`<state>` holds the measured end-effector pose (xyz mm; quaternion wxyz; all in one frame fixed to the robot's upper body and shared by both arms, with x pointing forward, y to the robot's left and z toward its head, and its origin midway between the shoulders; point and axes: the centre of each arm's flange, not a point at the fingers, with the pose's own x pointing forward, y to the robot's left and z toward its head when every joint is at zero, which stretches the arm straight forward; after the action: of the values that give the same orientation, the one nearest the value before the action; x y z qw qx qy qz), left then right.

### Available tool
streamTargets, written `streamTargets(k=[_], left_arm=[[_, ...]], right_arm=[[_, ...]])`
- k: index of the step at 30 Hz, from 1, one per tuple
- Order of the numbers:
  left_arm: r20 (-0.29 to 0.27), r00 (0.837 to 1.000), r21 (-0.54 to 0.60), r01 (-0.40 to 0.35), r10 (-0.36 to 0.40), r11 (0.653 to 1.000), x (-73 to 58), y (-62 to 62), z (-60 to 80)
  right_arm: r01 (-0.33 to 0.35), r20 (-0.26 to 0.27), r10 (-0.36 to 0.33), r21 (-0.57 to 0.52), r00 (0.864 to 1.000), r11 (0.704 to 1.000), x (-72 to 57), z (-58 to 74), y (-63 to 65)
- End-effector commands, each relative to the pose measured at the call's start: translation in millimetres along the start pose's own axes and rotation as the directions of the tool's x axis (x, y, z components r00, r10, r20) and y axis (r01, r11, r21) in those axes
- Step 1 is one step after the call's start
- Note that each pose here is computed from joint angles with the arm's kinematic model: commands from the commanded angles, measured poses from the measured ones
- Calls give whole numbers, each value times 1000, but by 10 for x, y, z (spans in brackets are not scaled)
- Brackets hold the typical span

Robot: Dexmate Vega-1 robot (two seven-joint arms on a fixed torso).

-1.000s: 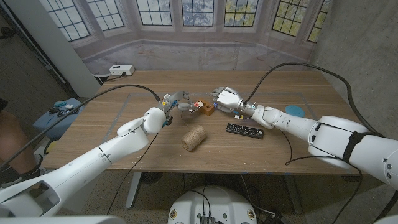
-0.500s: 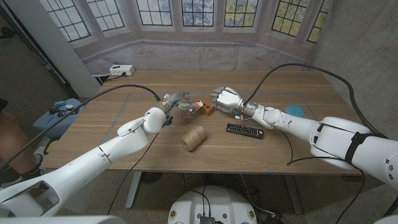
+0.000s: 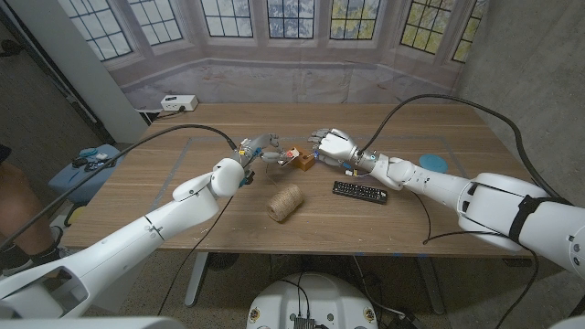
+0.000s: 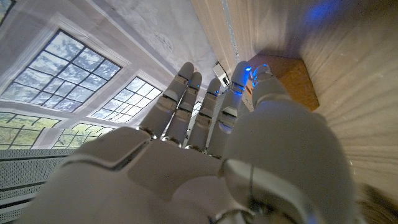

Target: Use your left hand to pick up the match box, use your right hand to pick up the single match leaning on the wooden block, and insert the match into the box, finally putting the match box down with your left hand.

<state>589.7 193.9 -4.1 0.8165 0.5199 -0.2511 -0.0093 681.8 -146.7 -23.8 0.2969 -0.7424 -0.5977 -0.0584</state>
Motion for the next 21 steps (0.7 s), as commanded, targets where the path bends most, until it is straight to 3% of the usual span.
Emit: streamTargets(k=[1,21], left_arm=[[-4,1000,1,-2,2,1000,-19,-3,-4],[-3,1000,1,-3,3,1000,-44,-18,-9]], right_arm=[[4,3,-4,-5,1000,1000,-3,27,-3],[33,9,-33,-16,999,999,-31,40,-69]])
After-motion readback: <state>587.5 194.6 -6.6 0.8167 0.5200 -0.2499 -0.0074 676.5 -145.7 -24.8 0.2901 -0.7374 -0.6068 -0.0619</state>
